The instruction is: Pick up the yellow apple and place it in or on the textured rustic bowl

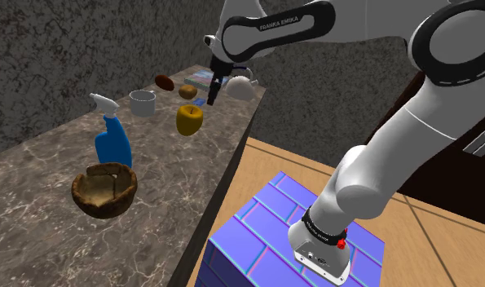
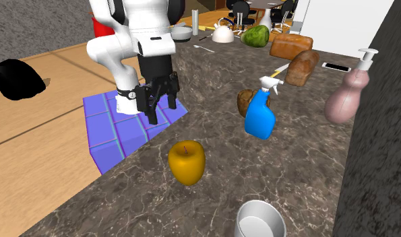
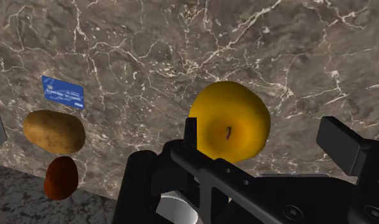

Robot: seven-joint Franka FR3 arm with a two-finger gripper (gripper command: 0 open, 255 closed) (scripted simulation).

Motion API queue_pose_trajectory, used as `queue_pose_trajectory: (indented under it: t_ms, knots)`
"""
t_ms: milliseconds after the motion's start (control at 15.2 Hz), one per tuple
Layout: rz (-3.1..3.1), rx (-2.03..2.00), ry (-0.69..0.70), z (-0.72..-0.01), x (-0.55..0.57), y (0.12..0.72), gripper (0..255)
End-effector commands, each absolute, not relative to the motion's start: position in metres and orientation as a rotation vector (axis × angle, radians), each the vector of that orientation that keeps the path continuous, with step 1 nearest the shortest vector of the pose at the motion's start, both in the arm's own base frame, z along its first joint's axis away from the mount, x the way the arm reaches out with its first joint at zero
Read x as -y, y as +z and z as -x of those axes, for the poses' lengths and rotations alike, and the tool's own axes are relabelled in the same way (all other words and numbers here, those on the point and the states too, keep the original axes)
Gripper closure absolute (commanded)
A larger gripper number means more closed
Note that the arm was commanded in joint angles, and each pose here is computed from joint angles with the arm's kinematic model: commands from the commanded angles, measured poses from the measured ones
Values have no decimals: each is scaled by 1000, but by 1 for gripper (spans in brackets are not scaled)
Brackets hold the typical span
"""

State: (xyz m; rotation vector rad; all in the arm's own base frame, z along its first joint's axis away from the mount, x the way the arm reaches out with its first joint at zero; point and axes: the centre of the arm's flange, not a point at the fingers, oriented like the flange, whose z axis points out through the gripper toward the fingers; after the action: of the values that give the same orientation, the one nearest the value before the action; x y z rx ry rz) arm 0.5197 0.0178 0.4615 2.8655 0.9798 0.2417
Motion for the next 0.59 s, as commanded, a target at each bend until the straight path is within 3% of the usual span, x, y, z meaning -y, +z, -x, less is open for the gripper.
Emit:
queue_pose_trajectory:
  t_ms: [0, 528]
  knots:
    - [-2833, -1069, 270, -542, -26, 449, 0]
    - [-2790, -1178, 304, -573, -39, 410, 0]
